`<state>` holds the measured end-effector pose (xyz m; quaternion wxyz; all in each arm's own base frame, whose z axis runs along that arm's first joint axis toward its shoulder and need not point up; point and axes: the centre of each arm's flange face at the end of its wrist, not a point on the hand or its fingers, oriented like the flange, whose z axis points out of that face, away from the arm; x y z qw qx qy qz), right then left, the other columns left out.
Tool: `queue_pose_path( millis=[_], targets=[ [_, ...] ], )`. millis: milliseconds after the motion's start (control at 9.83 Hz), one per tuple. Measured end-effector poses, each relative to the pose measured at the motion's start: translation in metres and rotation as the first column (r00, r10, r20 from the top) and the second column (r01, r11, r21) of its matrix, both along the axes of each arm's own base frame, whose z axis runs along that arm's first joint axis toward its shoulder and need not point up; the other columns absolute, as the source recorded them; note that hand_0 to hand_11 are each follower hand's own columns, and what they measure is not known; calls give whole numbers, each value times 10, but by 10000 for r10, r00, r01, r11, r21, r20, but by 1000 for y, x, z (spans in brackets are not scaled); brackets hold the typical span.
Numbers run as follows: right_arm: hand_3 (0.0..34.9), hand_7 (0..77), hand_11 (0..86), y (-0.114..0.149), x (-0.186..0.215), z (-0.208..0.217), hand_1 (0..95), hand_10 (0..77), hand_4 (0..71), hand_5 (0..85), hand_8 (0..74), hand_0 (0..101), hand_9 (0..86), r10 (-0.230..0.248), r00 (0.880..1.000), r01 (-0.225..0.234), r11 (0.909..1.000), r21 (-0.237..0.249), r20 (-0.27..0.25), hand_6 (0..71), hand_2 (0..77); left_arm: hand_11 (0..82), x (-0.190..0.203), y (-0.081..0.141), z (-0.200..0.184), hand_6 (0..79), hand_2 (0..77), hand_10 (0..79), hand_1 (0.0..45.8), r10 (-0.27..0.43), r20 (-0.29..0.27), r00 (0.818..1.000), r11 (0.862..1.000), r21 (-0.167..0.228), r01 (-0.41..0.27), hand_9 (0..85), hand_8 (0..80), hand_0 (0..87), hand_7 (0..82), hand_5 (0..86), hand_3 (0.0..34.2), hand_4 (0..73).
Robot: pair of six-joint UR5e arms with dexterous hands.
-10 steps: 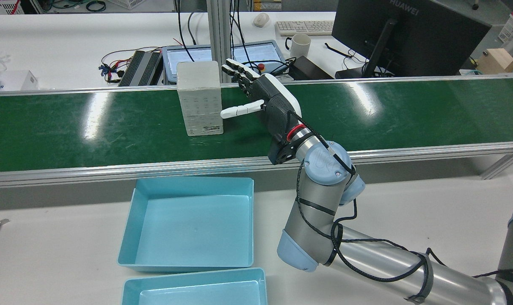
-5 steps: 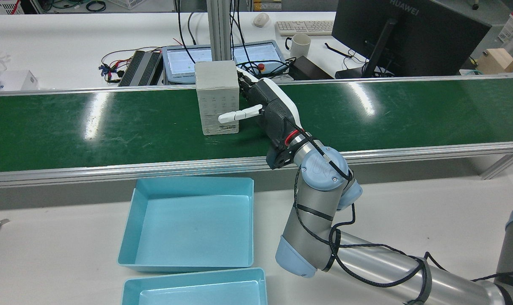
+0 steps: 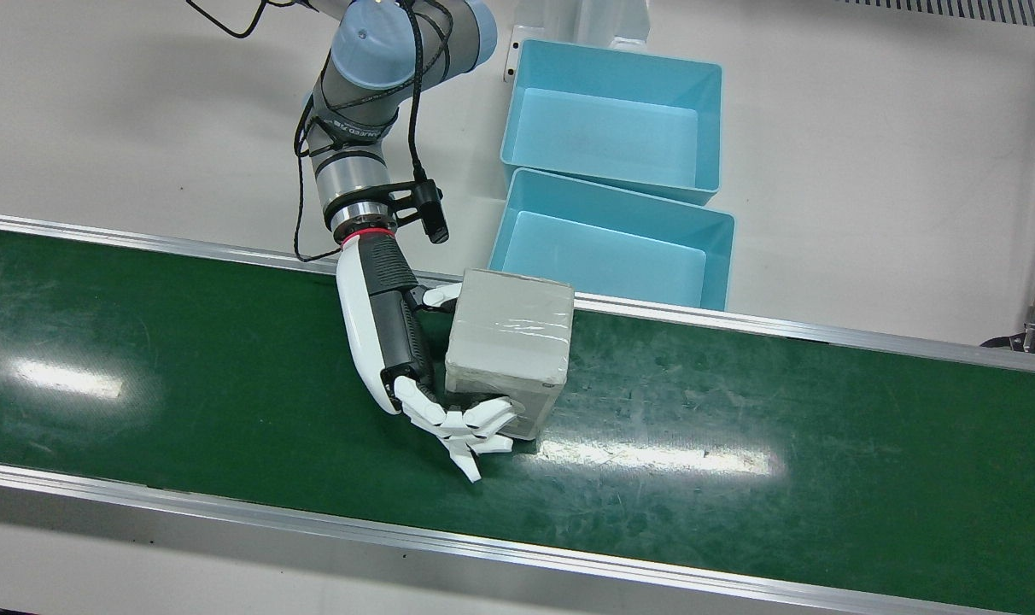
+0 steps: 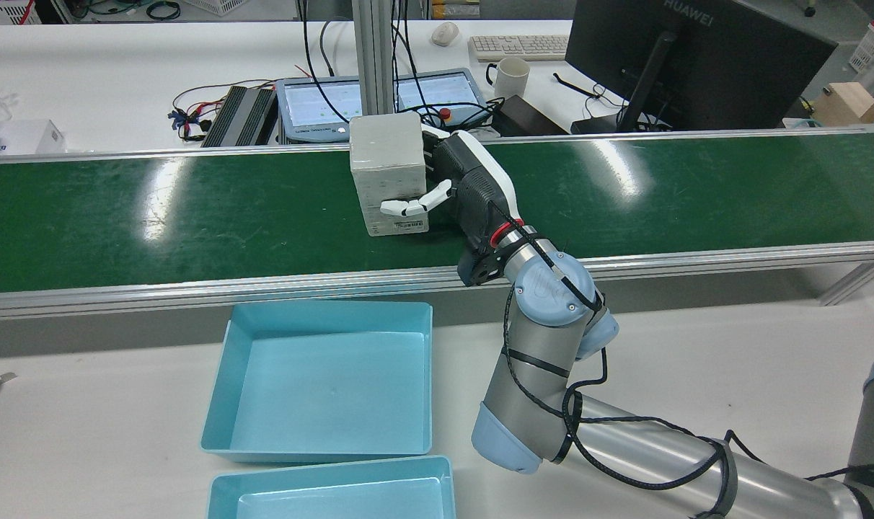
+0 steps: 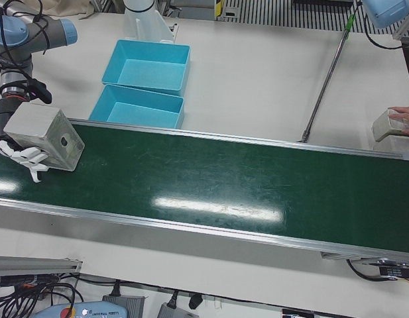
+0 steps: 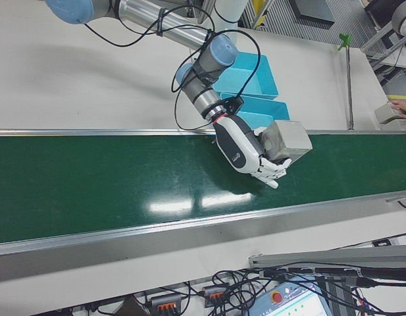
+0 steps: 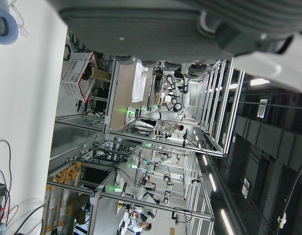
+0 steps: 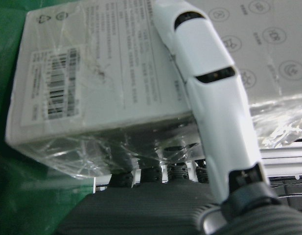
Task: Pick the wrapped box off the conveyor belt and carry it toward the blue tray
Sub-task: 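Lift the held box off the belt and carry it over the blue tray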
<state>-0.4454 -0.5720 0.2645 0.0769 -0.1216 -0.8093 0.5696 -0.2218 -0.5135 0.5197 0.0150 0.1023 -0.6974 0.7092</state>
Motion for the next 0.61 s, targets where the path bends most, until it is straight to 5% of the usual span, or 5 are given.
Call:
queue_pose_path(
  millis=[102,203,305,610],
  targets=[
    [1,365,65,0,1,2,147,240,289,365,316,593,245,19,10000,-19,10000,-29,-21,262,284,5,0,0,0,5,5,5,0,0,0,10000,10000,0,0,5,5,0,5,11,0,0],
    [1,365,65,1,1,5,147,240,289,365,316,593,245,20,10000,-21,10000,-69,-61,262,284,5,0,0,0,5,5,5,0,0,0,10000,10000,0,0,5,5,0,5,11,0,0],
    [0,393,240,1,3,7,87,365,333,393,420,598,316,11,10000,-12,10000,-97,-96,305,316,5,0,0,0,5,5,5,0,1,0,10000,10000,0,-1,5,11,0,5,11,0,0],
    [0,425,295,13,23,-12,65,431,355,431,475,549,338,-59,9998,56,9998,165,200,333,327,5,0,0,0,5,5,5,0,0,0,10000,10000,0,0,5,11,0,5,11,0,0]
  ],
)
